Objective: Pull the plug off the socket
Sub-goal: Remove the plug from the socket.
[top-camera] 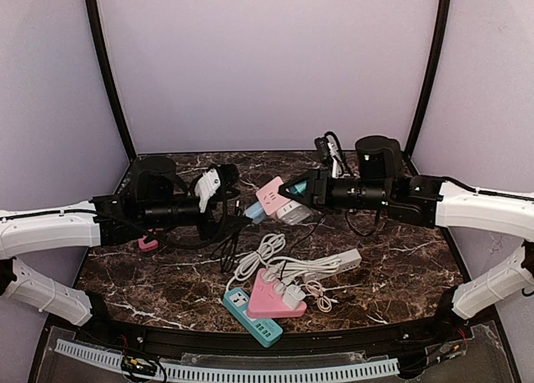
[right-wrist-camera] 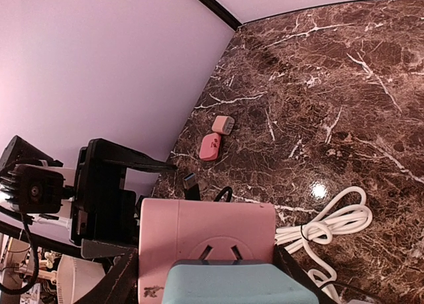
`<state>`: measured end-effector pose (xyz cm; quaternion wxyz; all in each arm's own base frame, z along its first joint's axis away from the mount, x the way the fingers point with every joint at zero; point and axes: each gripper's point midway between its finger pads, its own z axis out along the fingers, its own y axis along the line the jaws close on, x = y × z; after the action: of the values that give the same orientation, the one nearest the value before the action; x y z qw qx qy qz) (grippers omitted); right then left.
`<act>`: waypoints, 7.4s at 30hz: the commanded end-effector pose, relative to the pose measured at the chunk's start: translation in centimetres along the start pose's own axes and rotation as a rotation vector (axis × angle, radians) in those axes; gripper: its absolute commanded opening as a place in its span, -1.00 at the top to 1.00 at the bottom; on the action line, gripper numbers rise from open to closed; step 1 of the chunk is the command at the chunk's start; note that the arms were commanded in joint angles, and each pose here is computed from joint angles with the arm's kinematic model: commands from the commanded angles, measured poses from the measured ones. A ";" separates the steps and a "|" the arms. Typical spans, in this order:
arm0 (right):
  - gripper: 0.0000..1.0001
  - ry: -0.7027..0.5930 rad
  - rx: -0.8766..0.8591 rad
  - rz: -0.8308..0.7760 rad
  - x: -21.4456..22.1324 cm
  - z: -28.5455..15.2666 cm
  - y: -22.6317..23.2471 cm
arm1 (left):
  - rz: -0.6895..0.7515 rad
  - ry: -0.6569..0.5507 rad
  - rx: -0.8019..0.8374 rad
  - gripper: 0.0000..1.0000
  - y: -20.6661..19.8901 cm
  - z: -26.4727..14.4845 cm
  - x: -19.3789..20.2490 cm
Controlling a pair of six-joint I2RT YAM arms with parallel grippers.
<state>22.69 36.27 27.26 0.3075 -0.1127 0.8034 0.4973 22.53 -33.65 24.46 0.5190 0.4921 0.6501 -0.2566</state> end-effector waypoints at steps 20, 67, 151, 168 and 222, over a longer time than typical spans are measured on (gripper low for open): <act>1.00 -0.093 -0.122 0.022 -2.6 1.5 3.7 | -0.036 0.113 -0.028 -0.12 0.4 2.2 2.6; 1.00 -0.072 -0.090 -0.012 -1.4 2.0 2.3 | -0.022 0.123 0.050 0.99 -1.0 2.1 2.5; 1.00 -0.131 0.036 0.008 -1.2 1.0 0.8 | -0.060 0.092 0.073 0.99 -2.0 1.7 1.4; 1.00 -0.111 0.134 -0.077 -1.3 1.4 1.2 | -0.046 0.096 0.059 0.99 -1.8 1.5 1.4; 1.00 0.016 0.067 -0.037 -0.9 2.3 0.1 | -0.031 0.113 0.033 0.99 -1.4 1.5 1.9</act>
<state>23.29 38.90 25.73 0.2998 -0.1307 0.8398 0.4335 22.73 -34.20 19.78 0.4521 0.4978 0.7052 -0.2248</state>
